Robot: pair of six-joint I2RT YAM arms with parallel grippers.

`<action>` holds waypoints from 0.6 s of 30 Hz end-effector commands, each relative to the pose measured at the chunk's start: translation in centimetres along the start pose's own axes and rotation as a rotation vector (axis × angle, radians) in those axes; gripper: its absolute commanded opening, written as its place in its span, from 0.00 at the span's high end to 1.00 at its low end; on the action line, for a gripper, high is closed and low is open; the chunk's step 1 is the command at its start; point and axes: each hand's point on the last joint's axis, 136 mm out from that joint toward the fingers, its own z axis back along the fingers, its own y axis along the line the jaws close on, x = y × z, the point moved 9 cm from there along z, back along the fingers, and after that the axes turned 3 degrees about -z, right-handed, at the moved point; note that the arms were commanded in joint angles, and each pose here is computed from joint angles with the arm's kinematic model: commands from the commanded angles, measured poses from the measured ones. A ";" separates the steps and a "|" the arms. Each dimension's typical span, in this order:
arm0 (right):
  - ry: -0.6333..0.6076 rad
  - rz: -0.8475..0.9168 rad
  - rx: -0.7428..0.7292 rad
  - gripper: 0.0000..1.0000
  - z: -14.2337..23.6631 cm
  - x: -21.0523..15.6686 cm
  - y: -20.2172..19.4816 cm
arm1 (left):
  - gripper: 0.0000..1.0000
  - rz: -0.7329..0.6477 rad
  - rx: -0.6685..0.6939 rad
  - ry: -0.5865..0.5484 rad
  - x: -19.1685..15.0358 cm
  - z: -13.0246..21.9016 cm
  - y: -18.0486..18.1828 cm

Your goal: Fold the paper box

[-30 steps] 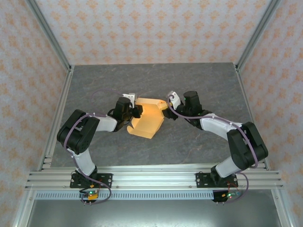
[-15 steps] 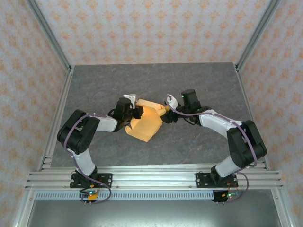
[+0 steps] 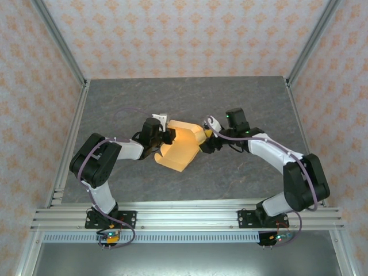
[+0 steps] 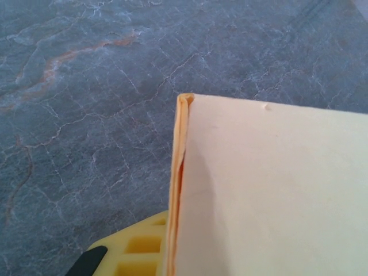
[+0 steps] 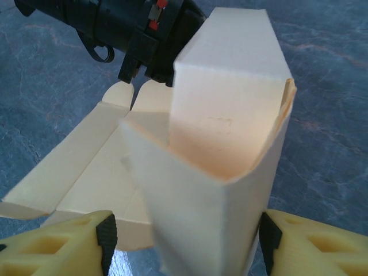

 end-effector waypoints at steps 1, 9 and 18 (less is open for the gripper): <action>-0.047 0.016 -0.028 0.30 2.0 0.3 0.6 | 1.00 -0.045 -0.045 -0.080 2.0 0.6 -0.9; -0.022 0.046 -0.039 0.31 4.1 0.3 1.7 | 1.00 -0.066 -0.098 -0.081 2.0 1.0 -1.4; -0.040 0.017 -0.049 0.45 3.8 0.2 1.0 | 1.00 -0.085 -0.123 -0.069 2.1 1.0 -1.9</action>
